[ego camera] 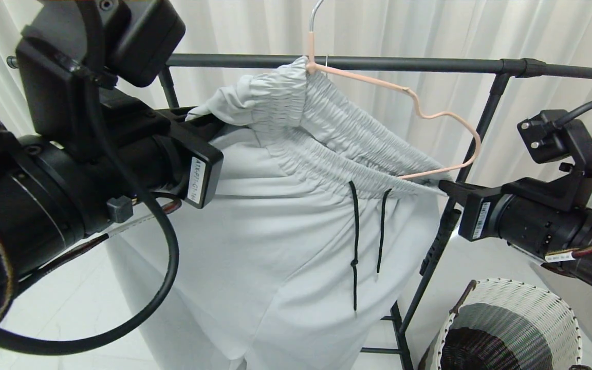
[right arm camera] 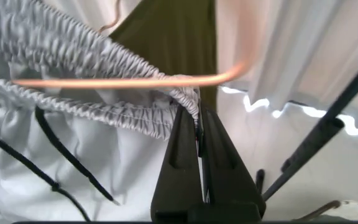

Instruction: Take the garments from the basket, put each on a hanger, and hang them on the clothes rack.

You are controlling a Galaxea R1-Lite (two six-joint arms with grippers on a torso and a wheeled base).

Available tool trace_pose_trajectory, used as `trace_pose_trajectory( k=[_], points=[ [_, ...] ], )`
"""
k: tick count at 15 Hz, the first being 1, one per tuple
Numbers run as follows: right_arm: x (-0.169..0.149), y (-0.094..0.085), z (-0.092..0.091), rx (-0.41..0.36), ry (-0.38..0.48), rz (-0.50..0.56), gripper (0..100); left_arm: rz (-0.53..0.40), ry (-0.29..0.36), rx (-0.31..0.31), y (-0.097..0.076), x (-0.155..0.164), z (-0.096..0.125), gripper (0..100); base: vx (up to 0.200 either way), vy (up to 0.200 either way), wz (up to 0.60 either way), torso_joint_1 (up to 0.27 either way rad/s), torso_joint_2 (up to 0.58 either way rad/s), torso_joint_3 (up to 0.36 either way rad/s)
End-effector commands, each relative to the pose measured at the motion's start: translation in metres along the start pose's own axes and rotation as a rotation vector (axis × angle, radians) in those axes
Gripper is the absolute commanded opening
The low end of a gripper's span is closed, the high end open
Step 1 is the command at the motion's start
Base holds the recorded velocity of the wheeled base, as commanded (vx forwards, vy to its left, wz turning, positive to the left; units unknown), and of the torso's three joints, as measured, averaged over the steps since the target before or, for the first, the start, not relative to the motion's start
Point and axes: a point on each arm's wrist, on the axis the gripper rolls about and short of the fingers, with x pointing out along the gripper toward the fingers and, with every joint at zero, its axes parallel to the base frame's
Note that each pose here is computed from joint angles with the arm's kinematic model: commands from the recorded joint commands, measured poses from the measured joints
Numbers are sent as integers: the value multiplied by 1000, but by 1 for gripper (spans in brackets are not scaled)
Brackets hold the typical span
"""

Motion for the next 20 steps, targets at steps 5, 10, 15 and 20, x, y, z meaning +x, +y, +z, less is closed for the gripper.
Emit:
trace_pose_trajectory(
  k=[5,10,15,20],
  points=[
    [4,-13,2,3,-12,-59,0,15,37,43,5,-10,-16,0,0,0,0,0,0,0],
    [2,-13,6,-2,-30,-47,0,-19,81,100,-1,-18,-35,0,0,0,0,0,0,0],
    [-11,-13,16,-74,-68,32,0,-85,113,233,-1,-16,-57,0,0,0,0,0,0,0],
    [-22,-12,23,-141,-97,107,0,-84,168,267,4,-10,-73,0,0,0,0,0,0,0]
  ],
)
